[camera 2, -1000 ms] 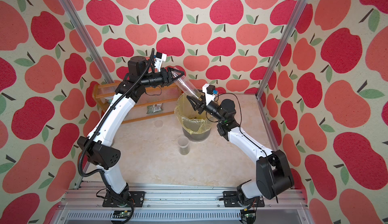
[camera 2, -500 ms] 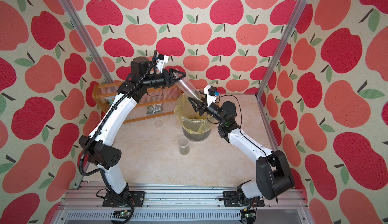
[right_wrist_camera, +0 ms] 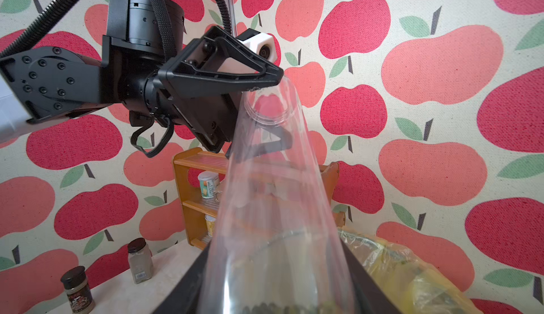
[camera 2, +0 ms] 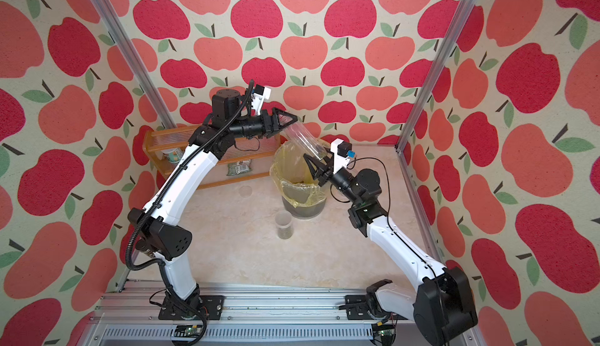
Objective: Empty moldy mung beans from jars
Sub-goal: Pour the moldy mung beans from the jar into the trash bin.
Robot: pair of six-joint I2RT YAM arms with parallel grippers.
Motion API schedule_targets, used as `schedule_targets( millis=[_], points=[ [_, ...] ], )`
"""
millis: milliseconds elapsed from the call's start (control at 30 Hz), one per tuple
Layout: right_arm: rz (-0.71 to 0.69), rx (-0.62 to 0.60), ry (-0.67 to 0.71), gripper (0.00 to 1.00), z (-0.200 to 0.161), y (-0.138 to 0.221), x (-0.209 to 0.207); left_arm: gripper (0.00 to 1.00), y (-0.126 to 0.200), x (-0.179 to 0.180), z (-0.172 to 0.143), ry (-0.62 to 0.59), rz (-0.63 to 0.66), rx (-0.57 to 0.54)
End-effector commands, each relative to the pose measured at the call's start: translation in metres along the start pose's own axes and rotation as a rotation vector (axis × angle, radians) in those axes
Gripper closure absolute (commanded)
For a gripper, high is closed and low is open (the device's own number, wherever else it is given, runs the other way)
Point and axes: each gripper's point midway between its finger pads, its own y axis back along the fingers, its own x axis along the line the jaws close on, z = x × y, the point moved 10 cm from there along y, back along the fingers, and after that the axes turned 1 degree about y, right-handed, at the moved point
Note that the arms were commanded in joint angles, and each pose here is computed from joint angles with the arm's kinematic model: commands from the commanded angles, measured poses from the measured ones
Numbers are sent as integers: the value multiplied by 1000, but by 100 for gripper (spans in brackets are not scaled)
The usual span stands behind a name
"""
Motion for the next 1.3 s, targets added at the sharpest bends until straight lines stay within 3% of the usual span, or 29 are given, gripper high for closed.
schedule_targets(
  millis=[0, 333, 600, 767, 967, 1267],
  points=[
    [-56, -38, 22, 58, 15, 11, 0, 15, 3, 4, 2, -12, 61, -25],
    [-89, 60, 12, 61, 13, 27, 6, 8, -1, 7, -2, -45, 119, -34],
    [-125, 271, -1, 62, 19, 32, 12, 6, 42, -10, 0, -229, 302, -166],
    [-260, 430, -40, 65, 38, 42, 11, 1, 65, -8, -10, -308, 442, -231],
    [-283, 544, -99, 65, 47, 53, 18, 0, 78, 5, -17, -290, 463, -263],
    [-315, 856, -110, 65, 43, 41, 16, 0, 82, 20, -28, -262, 477, -257]
  ],
)
